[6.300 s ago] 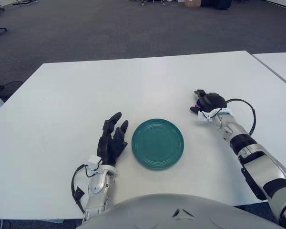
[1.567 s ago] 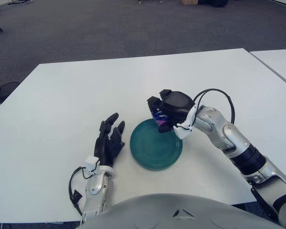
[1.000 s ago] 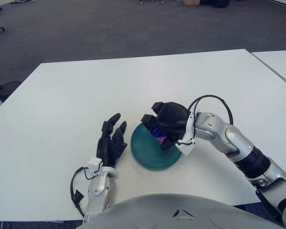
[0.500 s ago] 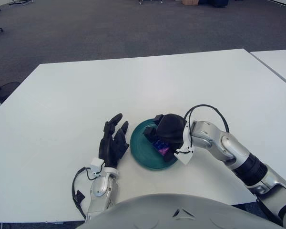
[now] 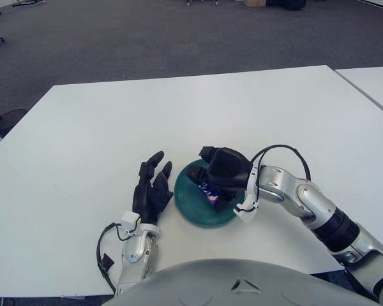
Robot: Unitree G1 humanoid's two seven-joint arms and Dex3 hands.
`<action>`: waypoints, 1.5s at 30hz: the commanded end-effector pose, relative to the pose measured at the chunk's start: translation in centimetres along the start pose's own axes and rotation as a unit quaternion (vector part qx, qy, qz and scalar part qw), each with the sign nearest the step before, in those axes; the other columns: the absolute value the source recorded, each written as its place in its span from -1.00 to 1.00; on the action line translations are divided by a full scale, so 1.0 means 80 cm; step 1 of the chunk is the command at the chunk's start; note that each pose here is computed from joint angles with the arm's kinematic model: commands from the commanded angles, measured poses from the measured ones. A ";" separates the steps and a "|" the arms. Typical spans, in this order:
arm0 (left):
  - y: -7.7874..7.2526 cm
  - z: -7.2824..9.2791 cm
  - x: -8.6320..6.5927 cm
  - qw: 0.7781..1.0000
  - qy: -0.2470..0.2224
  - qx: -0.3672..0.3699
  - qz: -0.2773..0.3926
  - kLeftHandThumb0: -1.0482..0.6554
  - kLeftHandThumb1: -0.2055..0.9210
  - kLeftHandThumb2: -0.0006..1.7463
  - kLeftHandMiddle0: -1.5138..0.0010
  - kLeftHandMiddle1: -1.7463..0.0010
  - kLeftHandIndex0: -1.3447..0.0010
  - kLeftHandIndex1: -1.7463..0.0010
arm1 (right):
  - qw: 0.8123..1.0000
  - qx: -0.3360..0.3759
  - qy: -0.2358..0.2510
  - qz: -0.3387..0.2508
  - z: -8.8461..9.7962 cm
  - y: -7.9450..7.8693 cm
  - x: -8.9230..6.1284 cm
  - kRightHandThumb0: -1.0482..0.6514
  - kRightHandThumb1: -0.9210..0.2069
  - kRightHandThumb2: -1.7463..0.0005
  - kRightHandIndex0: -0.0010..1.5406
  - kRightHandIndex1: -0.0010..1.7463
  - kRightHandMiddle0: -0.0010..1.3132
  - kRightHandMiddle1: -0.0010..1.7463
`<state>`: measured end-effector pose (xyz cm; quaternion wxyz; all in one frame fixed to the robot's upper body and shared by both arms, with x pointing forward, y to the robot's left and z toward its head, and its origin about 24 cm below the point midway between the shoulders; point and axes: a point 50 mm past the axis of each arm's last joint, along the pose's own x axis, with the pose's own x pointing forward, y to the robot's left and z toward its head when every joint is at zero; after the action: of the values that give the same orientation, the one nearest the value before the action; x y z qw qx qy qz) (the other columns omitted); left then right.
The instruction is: Put the gum into the plate.
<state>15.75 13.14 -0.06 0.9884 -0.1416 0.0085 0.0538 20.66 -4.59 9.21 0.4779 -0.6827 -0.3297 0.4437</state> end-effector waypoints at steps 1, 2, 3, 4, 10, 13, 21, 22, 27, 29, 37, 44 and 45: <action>-0.002 -0.012 0.001 0.999 0.024 -0.014 0.022 -0.66 1.00 0.11 0.39 0.92 0.94 0.00 | 0.999 -0.030 0.010 0.015 -0.003 -0.007 0.000 -0.78 -1.00 -0.05 -0.73 1.00 -0.98 0.79; -0.002 -0.012 0.001 0.999 0.024 -0.014 0.023 -0.66 1.00 0.12 0.40 0.92 0.94 0.00 | 0.999 -0.032 0.011 0.018 -0.002 -0.007 0.000 -0.79 -1.00 -0.06 -0.74 1.00 -0.98 0.77; -0.002 -0.012 0.001 0.999 0.024 -0.015 0.027 -0.65 1.00 0.14 0.41 0.93 0.94 0.01 | 0.999 -0.037 0.012 0.023 -0.002 -0.007 0.000 -0.81 -1.00 -0.08 -0.77 0.99 -0.99 0.70; -0.003 -0.012 0.001 0.999 0.025 -0.016 0.032 -0.65 1.00 0.14 0.41 0.93 0.94 0.01 | 0.999 -0.042 0.011 0.033 -0.002 -0.007 0.001 -0.82 -1.00 -0.09 -0.79 0.99 -0.99 0.66; -0.006 -0.012 0.004 0.998 0.029 -0.027 0.043 -0.66 1.00 0.19 0.41 0.94 0.90 0.01 | 0.997 -0.047 0.012 0.063 -0.004 -0.008 0.004 -0.86 -1.00 -0.21 -0.86 0.82 -1.00 0.27; -0.007 -0.013 0.005 0.998 0.032 -0.035 0.046 -0.65 1.00 0.21 0.40 0.94 0.89 0.02 | 0.996 -0.049 0.017 0.066 -0.005 -0.010 0.005 -0.87 -1.00 -0.24 -0.79 0.70 -1.00 0.25; -0.010 -0.012 0.007 0.997 0.036 -0.055 0.047 -0.65 1.00 0.22 0.37 0.93 0.88 0.03 | 0.996 -0.057 0.020 0.064 -0.007 -0.013 0.007 -0.88 -1.00 -0.26 -0.72 0.21 -1.00 0.20; -0.011 -0.012 0.007 0.996 0.035 -0.060 0.048 -0.64 1.00 0.22 0.37 0.93 0.88 0.03 | 0.996 -0.055 0.025 0.063 -0.008 -0.013 0.006 -0.89 -1.00 -0.26 -0.71 0.16 -1.00 0.18; -0.014 -0.011 0.007 0.996 0.032 -0.074 0.049 -0.64 1.00 0.22 0.35 0.93 0.87 0.03 | 0.998 -0.031 0.042 0.047 -0.008 -0.012 0.004 -0.91 -1.00 -0.28 -0.62 -0.34 -1.00 -0.15; -0.016 -0.011 0.007 0.995 0.031 -0.081 0.048 -0.64 1.00 0.22 0.35 0.93 0.87 0.03 | 0.998 -0.009 0.049 0.028 -0.008 -0.011 0.003 -0.91 -1.00 -0.28 -0.59 -0.48 -1.00 -0.25; -0.023 -0.012 0.005 0.988 0.038 -0.144 0.041 -0.65 1.00 0.21 0.43 0.97 0.96 0.07 | 0.965 0.214 0.107 -0.107 -0.048 -0.014 -0.019 -0.90 -1.00 -0.26 -0.51 -0.90 -1.00 -0.45; -0.022 -0.011 0.000 0.995 0.027 -0.075 0.053 -0.67 1.00 0.14 0.42 0.97 0.95 0.06 | 0.851 0.446 0.131 -0.244 -0.069 0.021 -0.036 -0.87 -1.00 -0.10 -0.58 -0.98 -1.00 -0.39; -0.022 -0.010 0.000 0.996 0.025 -0.067 0.052 -0.68 1.00 0.12 0.41 0.97 0.94 0.05 | 0.829 0.474 0.134 -0.263 -0.069 0.024 -0.037 -0.86 -1.00 -0.07 -0.58 -0.98 -1.00 -0.37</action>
<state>16.31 13.12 0.16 0.9762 -0.1992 0.0139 0.0846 24.13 -8.22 10.56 0.7863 -0.4462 -0.2318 0.3592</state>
